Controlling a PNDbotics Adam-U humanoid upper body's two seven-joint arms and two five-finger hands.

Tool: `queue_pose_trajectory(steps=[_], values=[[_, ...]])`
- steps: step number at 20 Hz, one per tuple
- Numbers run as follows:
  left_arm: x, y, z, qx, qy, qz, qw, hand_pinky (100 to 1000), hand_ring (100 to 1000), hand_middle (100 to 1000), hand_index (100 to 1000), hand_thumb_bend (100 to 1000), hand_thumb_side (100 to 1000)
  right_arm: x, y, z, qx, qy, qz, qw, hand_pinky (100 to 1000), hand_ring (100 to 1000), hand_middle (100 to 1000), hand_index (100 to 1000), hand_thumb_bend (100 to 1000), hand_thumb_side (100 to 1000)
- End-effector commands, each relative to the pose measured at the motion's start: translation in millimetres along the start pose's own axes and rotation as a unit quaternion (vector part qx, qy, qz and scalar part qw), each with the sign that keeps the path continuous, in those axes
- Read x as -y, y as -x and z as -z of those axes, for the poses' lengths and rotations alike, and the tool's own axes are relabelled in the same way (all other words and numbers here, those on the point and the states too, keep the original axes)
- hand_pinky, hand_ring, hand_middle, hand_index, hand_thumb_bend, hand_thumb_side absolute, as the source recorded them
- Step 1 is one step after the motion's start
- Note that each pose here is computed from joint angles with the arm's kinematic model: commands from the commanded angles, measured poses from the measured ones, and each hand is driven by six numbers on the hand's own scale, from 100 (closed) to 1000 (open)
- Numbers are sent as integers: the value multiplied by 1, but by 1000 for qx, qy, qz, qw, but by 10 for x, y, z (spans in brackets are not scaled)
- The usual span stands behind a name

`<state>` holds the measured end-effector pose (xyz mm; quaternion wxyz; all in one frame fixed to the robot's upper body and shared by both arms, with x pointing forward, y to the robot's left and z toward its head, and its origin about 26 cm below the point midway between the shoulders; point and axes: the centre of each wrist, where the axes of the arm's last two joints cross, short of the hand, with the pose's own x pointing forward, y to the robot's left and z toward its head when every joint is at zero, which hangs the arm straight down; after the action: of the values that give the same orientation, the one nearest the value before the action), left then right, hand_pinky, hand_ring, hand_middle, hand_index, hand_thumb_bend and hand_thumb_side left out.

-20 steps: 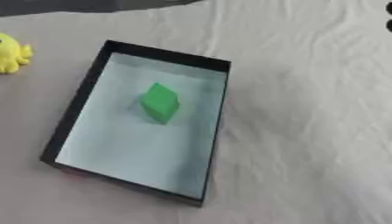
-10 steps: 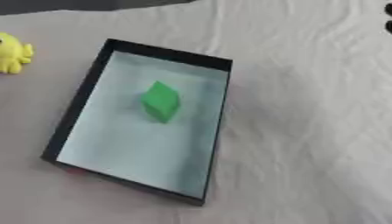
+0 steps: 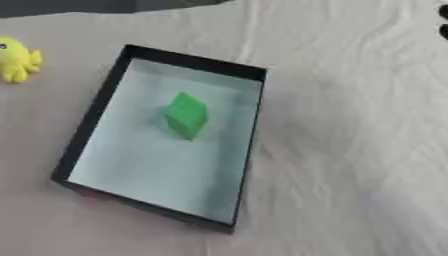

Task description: Pick up objects on the table and place them in the box.

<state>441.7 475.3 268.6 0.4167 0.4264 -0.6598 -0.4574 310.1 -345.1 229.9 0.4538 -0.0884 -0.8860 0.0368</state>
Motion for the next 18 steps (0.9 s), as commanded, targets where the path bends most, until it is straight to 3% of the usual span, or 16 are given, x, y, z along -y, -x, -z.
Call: queue_pose_trajectory(steps=[1,4,9,18], values=[[-261,118,-132,-6,13,23,1000,801,743,763,853,413,207,68,-73,33,10,0,-14,1000,1000,955,986,871,100,545],[-384,177,-211,8,33,34,999,810,762,779,873,516,252,93,-73,23,10,3,-18,1000,1000,955,986,871,100,545],[-508,202,-268,32,24,41,998,809,761,779,870,540,258,108,-75,18,10,4,-21,1000,1000,955,986,871,100,546],[-495,106,-156,62,7,21,998,797,752,770,857,581,261,99,-53,17,8,5,-23,1000,1000,956,987,871,100,558]])
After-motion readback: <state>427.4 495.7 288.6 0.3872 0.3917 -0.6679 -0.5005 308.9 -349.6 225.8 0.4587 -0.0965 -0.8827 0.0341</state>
